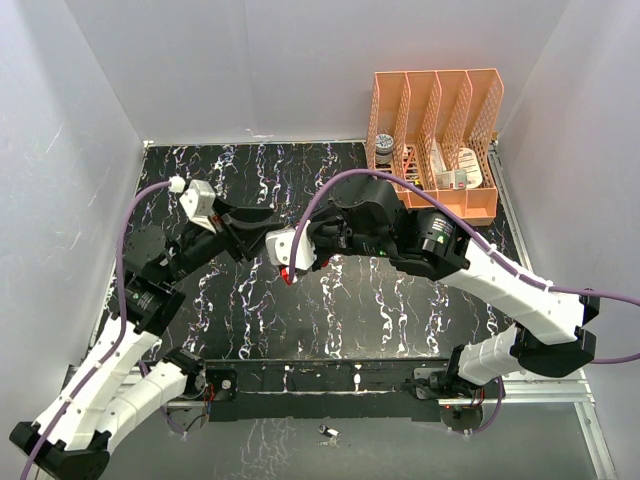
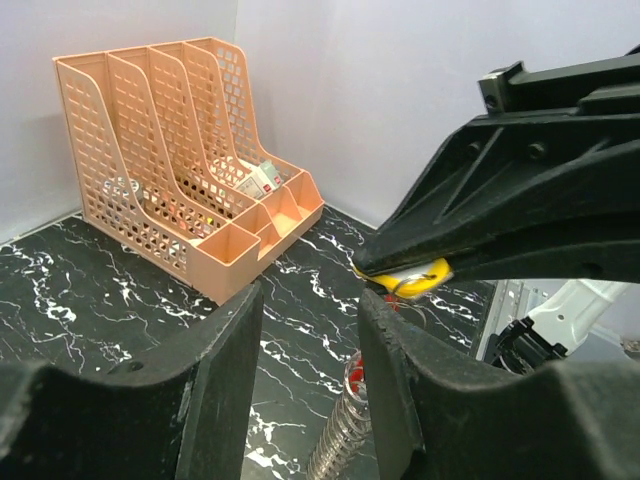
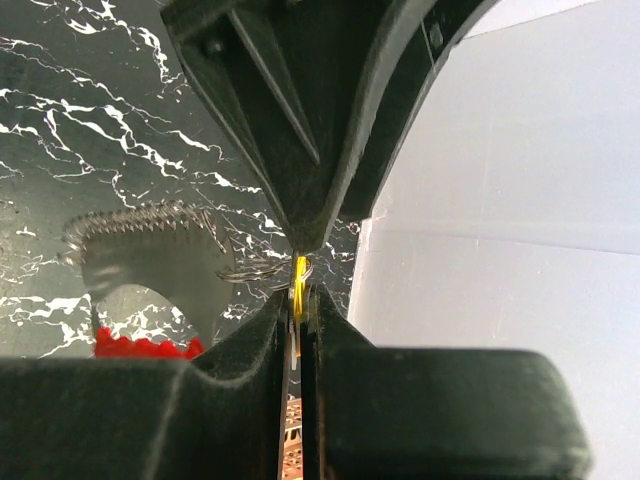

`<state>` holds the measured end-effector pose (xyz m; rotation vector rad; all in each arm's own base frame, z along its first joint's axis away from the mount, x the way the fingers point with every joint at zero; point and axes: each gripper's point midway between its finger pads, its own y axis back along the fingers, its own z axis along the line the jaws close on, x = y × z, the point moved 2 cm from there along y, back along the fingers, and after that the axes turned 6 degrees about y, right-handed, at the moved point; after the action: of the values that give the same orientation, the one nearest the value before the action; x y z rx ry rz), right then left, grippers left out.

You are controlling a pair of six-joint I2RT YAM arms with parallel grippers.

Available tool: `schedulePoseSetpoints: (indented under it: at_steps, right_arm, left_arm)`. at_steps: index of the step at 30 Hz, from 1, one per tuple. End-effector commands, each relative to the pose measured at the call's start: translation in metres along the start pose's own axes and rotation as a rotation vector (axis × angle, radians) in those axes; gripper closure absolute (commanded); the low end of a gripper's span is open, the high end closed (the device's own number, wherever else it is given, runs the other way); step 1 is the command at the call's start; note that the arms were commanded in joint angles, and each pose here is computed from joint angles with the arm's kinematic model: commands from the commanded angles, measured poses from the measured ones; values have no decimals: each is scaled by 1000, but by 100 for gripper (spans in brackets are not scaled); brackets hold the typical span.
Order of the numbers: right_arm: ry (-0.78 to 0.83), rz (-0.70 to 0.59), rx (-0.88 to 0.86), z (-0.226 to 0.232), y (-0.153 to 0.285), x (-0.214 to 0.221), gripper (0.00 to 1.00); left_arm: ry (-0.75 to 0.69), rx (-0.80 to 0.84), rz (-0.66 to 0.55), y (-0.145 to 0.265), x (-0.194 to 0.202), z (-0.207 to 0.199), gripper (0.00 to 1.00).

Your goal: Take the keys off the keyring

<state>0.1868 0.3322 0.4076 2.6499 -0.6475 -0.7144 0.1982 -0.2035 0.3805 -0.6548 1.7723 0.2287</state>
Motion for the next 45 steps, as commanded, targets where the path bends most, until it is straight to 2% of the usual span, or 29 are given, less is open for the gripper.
schedulePoseSetpoints:
  at_steps: [1,5,13,19,27,35,45]
  right_arm:
    - [30,-44,126,-28,20,-13,100]
    - [26,-38,128,-28,19,-11,100]
    - [23,-37,134,-28,19,-11,100]
    - [22,-47,141,-29,21,-12,100]
    - [21,-46,135,-28,20,-12,100]
    - [20,-50,147,-29,22,-13,100]
    - [16,-67,156,-30,28,-16,100]
  left_arm:
    - [-29,-9,-30,15,-10,-9,59]
    - [-44,-27,-24,20,-1,-4,61]
    - [-104,60,-66,20,9,-10,67]
    - [-150,106,-206,25,8,-12,71]
    - [-139,106,-292,27,-7,-15,71]
    - [-187,119,-296,34,-22,-27,70]
    - [-173,159,-297,21,-18,-24,71]
